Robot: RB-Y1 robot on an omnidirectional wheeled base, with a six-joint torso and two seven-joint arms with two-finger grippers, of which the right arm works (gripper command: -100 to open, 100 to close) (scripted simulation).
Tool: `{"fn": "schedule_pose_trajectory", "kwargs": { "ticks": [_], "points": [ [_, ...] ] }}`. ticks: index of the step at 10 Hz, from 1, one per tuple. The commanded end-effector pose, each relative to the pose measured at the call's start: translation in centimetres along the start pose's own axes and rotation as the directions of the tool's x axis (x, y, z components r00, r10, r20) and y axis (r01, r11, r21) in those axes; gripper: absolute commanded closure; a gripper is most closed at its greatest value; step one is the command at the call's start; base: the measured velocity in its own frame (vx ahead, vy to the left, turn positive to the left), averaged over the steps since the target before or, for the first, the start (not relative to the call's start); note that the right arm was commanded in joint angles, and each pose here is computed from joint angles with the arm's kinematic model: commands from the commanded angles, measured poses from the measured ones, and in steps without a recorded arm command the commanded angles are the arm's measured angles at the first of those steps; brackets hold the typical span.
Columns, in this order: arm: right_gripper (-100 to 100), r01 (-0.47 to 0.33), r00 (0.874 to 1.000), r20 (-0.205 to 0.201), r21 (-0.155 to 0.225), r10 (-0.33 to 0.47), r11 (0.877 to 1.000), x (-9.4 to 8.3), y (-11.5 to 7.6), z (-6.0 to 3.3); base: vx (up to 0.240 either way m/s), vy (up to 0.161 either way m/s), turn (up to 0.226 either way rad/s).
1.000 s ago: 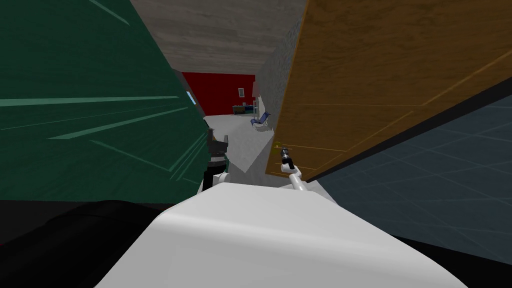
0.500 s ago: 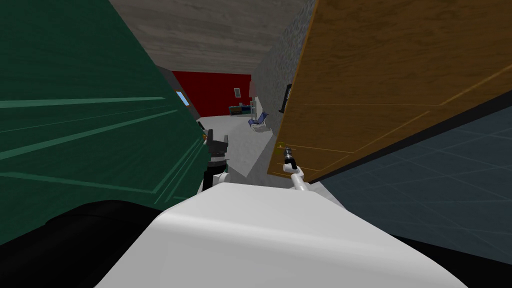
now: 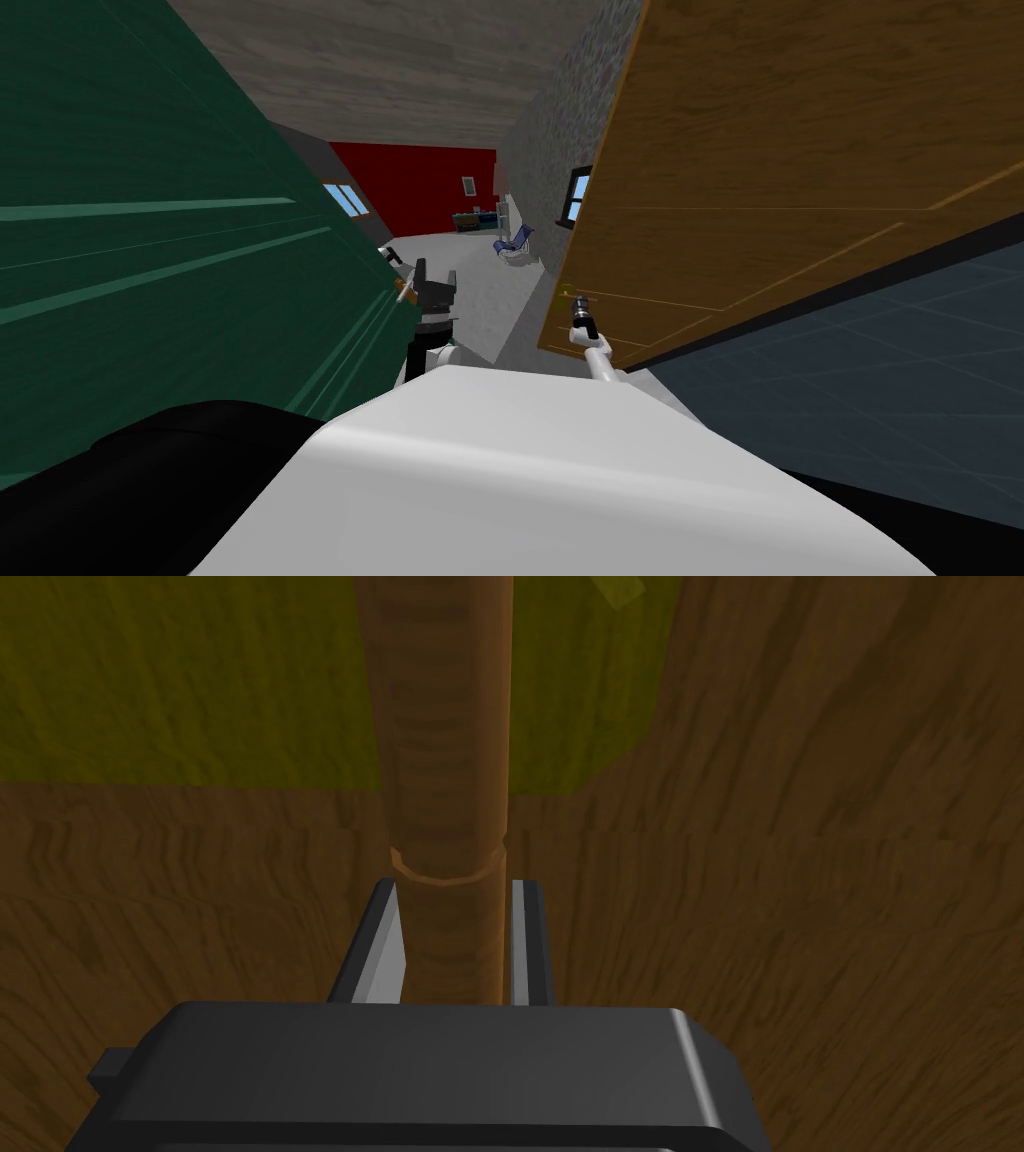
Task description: Push the door open
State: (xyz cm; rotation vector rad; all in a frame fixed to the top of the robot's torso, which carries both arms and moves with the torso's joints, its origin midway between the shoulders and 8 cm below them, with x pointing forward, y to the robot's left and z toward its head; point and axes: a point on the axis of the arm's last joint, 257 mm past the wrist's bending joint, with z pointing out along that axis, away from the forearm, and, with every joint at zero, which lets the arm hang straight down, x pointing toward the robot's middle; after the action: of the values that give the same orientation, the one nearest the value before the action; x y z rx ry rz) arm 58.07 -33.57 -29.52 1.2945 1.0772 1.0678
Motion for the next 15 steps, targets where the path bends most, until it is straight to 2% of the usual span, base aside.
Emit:
{"fn": "schedule_pose_trajectory", "kwargs": {
  "ticks": [1,5,11,13,15],
  "points": [
    [100,0.0,1.0,0.0,0.0,0.0,1.0,0.0,0.0,0.0,0.075,0.03,-0.033],
    [100,0.001,0.999,0.049,-0.004,-0.001,1.0,-2.8,0.2,0.01,0.176,0.054,-0.058],
    [100,-0.001,0.991,0.135,-0.006,0.002,1.0,-7.5,0.2,-0.35,0.208,0.101,-0.083],
    [100,-0.002,0.99,0.138,-0.001,0.002,1.0,-7.6,0.1,-0.48,0.131,0.044,-0.048],
    [100,-0.002,0.986,0.165,-0.004,0.002,1.0,-9.2,0.2,-0.65,0.14,0.037,-0.049]
  ]
}}
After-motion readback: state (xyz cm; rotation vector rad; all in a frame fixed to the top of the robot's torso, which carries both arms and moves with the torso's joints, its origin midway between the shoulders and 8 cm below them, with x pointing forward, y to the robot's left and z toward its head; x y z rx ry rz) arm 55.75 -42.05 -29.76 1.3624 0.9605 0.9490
